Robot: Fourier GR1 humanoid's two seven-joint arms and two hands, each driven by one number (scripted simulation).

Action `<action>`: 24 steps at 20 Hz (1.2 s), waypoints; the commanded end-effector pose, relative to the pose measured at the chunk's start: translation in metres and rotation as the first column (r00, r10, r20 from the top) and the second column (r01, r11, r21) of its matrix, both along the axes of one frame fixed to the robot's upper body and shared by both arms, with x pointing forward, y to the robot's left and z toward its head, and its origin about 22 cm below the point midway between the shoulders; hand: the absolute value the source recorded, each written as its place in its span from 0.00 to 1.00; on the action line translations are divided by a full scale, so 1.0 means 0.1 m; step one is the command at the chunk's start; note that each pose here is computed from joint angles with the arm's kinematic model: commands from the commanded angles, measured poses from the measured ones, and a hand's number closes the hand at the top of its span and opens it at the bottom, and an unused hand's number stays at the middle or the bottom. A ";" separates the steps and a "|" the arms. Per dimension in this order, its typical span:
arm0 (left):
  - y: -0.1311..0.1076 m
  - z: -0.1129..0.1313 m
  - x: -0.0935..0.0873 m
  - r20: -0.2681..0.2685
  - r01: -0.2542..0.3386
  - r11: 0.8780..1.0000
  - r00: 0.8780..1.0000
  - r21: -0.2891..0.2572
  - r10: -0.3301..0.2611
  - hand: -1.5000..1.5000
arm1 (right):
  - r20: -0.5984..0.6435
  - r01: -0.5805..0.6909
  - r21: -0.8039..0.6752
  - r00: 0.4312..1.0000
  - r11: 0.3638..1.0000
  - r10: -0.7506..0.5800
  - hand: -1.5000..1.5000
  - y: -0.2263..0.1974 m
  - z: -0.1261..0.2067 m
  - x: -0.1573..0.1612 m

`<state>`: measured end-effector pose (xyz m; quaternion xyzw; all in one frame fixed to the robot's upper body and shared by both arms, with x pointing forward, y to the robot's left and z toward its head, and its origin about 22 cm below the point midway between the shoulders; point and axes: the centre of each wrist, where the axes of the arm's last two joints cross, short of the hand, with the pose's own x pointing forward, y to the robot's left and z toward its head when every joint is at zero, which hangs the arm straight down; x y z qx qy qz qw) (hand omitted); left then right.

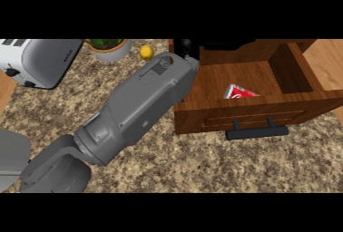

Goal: Pick up the can, place it into the drawer and close the drawer

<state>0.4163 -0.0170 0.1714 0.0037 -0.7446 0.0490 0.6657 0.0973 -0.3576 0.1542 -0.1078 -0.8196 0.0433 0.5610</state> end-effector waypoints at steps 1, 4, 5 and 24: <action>-0.05 0.07 -0.02 0.036 0.008 1.000 0.999 -0.013 -0.007 0.00 | 0.049 -0.015 -0.158 0.999 0.987 0.023 0.00 0.10 0.13 0.06; -0.09 0.04 -0.09 0.058 0.018 1.000 0.998 -0.021 -0.017 0.00 | 0.108 -0.036 -0.201 0.992 0.979 0.058 0.00 0.24 0.14 0.14; 0.01 -0.11 -0.04 0.058 0.037 0.999 0.998 -0.019 -0.036 0.00 | 0.108 -0.007 -0.232 0.994 0.973 0.033 0.00 0.30 0.25 0.15; 0.04 0.24 0.04 0.013 0.011 0.999 1.000 -0.053 -0.011 0.00 | 0.130 0.047 -0.623 0.990 0.781 0.044 0.00 1.09 -0.07 1.41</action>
